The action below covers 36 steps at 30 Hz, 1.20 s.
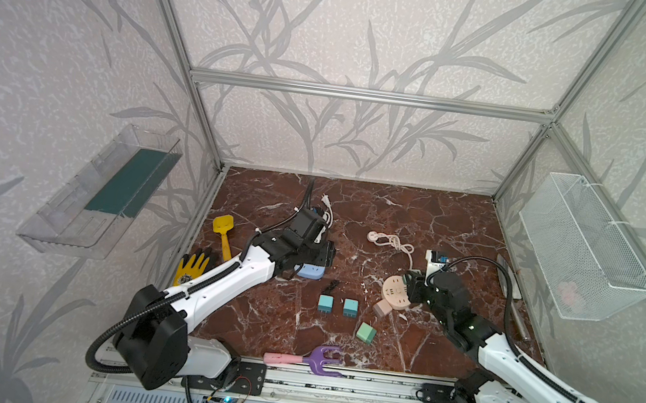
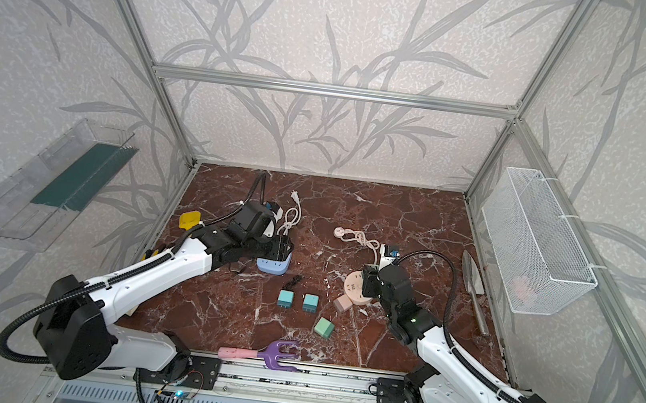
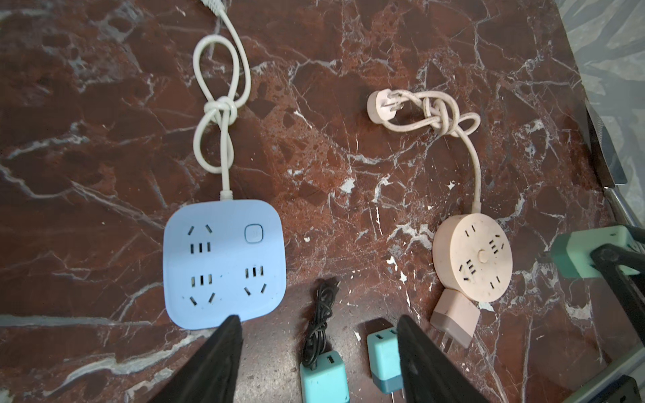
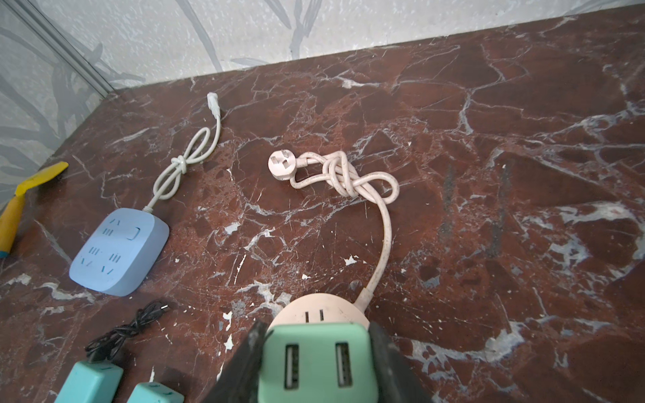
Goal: Insert the plug
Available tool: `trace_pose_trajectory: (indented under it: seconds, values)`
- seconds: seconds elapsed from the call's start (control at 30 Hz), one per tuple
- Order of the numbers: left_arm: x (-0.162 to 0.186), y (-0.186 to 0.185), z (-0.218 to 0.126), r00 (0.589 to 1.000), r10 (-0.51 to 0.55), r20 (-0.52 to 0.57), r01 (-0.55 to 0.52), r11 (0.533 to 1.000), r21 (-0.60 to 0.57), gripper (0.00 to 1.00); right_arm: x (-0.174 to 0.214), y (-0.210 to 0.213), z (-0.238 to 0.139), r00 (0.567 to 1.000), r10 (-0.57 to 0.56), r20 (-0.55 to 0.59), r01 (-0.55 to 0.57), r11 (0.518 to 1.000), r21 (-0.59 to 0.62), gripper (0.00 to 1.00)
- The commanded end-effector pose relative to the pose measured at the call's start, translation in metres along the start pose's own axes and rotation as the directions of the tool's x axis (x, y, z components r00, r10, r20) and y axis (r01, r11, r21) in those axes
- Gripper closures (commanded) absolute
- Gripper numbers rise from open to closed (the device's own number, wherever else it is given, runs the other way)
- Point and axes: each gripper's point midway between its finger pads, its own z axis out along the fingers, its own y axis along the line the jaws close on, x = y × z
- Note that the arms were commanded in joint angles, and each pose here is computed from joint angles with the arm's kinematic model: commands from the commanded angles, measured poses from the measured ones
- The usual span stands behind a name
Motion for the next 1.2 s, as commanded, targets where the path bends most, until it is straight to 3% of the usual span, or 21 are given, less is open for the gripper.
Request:
trace_pose_trajectory:
  seconds: [0.0,0.2,1.17]
  values:
    - [-0.008,-0.012,-0.005,0.998,-0.02,0.051,0.017,0.998,0.06,0.32,-0.018,0.009,0.005,0.998,-0.038,0.052,0.037,0.999,0.016,1.0]
    - [-0.006,-0.011,-0.004,0.999,-0.01,0.049,0.008,0.998,0.057,0.37,-0.015,0.019,0.019,0.997,-0.055,0.062,0.055,0.998,-0.002,1.0]
    - [-0.002,-0.018,-0.005,0.999,0.01,0.049,-0.015,0.995,0.101,0.37,0.0,0.014,0.041,0.994,-0.087,0.065,0.086,0.996,0.029,1.0]
